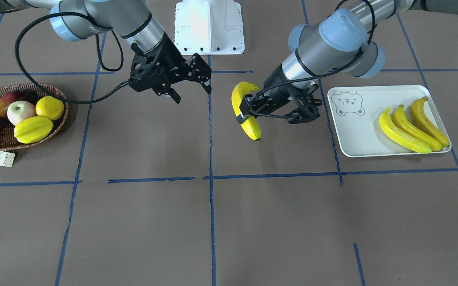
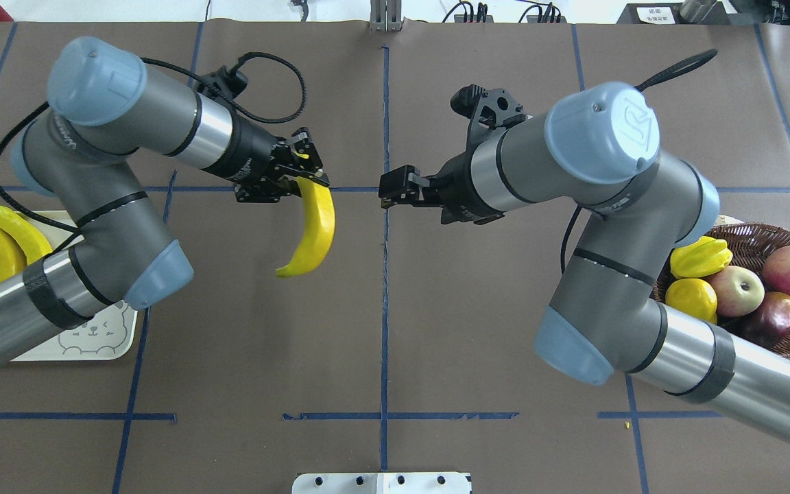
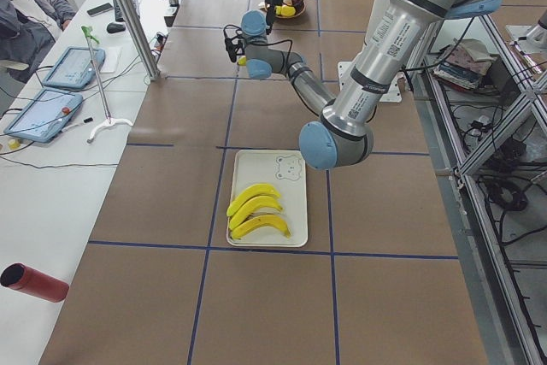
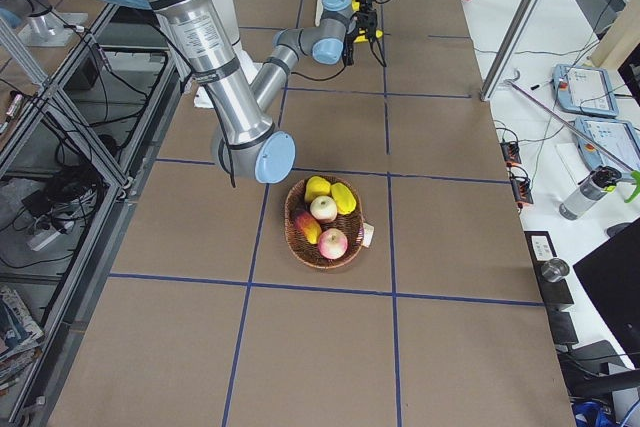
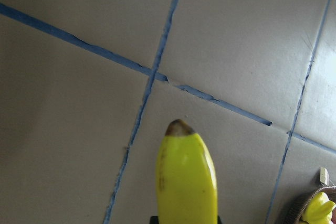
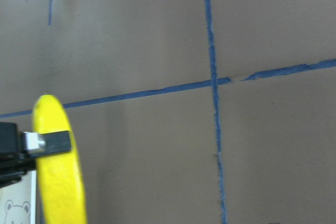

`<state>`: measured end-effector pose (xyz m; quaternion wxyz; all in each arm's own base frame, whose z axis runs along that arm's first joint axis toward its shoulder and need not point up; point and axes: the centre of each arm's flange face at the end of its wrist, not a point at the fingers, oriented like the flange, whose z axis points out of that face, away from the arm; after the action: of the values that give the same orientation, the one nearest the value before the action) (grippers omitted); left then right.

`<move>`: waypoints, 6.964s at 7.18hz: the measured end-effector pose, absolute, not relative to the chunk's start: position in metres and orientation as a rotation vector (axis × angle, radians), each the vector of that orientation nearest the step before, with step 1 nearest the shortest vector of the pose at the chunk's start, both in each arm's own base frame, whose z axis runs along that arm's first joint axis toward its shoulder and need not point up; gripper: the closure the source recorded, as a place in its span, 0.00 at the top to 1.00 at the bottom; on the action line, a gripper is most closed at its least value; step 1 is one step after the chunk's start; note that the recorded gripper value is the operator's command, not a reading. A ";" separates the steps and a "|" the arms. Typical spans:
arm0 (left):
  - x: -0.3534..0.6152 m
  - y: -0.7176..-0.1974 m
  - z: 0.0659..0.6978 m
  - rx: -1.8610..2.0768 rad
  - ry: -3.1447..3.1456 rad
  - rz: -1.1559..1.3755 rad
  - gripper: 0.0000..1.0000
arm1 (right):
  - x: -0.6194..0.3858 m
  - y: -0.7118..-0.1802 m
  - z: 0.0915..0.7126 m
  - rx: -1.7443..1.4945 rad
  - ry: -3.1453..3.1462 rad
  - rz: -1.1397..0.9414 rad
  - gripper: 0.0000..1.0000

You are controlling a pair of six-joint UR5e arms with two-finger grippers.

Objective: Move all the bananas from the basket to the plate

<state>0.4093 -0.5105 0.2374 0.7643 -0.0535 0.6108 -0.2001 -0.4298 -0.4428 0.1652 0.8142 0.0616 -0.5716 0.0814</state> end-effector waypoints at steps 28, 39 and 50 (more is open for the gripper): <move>-0.063 -0.481 0.619 0.016 0.742 0.190 1.00 | 0.036 -0.437 0.570 0.012 -0.753 -0.143 1.00; -0.068 -0.436 0.654 0.004 0.737 0.163 1.00 | 0.037 -0.423 0.586 -0.021 -0.756 -0.121 1.00; -0.068 -0.427 0.661 -0.010 0.738 0.159 1.00 | 0.040 -0.381 0.628 0.070 -0.751 -0.136 1.00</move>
<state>-0.0682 -0.4267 0.6615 0.9296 -0.0050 0.3604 0.0776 0.0400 -0.3813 0.6277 0.9275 0.0341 -0.3663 -0.0666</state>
